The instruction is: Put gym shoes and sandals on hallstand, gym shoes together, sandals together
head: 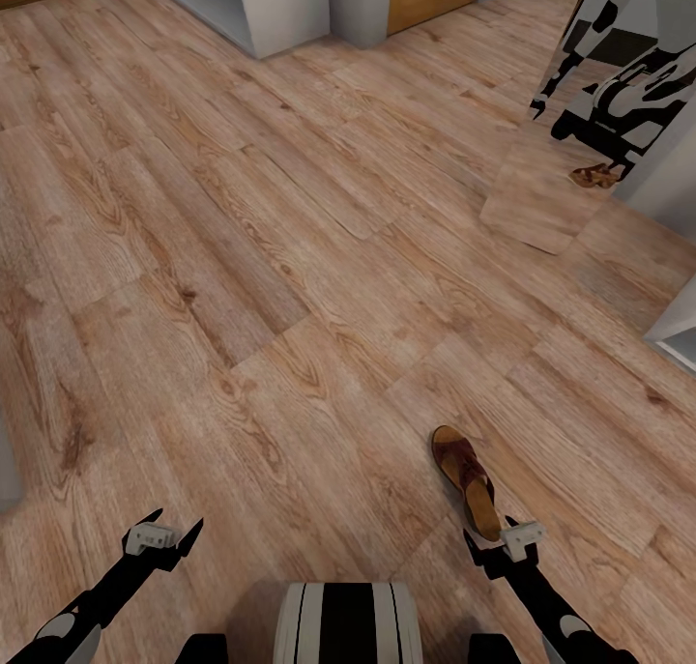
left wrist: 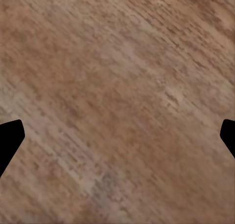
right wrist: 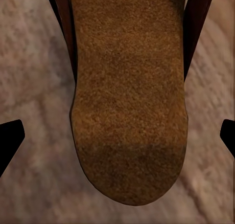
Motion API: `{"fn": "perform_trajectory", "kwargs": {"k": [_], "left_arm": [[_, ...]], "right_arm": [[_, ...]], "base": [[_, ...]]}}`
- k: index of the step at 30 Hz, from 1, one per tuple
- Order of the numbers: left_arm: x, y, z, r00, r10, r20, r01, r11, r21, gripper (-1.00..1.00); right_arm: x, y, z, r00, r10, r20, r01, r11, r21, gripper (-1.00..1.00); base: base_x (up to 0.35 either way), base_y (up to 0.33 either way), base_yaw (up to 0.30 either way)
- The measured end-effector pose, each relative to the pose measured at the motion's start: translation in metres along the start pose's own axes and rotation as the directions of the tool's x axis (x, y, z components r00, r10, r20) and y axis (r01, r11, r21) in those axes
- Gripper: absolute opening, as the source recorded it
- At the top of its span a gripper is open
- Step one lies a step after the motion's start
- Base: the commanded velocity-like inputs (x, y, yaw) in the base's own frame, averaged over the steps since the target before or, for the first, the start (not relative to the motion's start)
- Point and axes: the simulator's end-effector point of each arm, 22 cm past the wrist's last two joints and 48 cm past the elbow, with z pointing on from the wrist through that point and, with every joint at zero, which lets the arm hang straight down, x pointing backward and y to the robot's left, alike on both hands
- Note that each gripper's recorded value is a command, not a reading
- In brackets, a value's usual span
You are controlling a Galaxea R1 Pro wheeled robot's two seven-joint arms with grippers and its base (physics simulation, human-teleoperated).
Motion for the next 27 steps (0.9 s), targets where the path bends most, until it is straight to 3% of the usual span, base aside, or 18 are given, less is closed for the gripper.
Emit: {"fn": "perform_trajectory", "kwargs": {"k": [27], "left_arm": [[0.0000, 0.0001, 0.0000, 1.000, 0.000, 0.000, 0.000, 1.000, 0.000, 1.00]], "right_arm": [[0.0003, -0.0029, -0.0005, 1.000, -0.002, -0.001, 0.002, 1.000, 0.003, 1.00]], "base": [[0.000, 0.000, 0.000]]}}
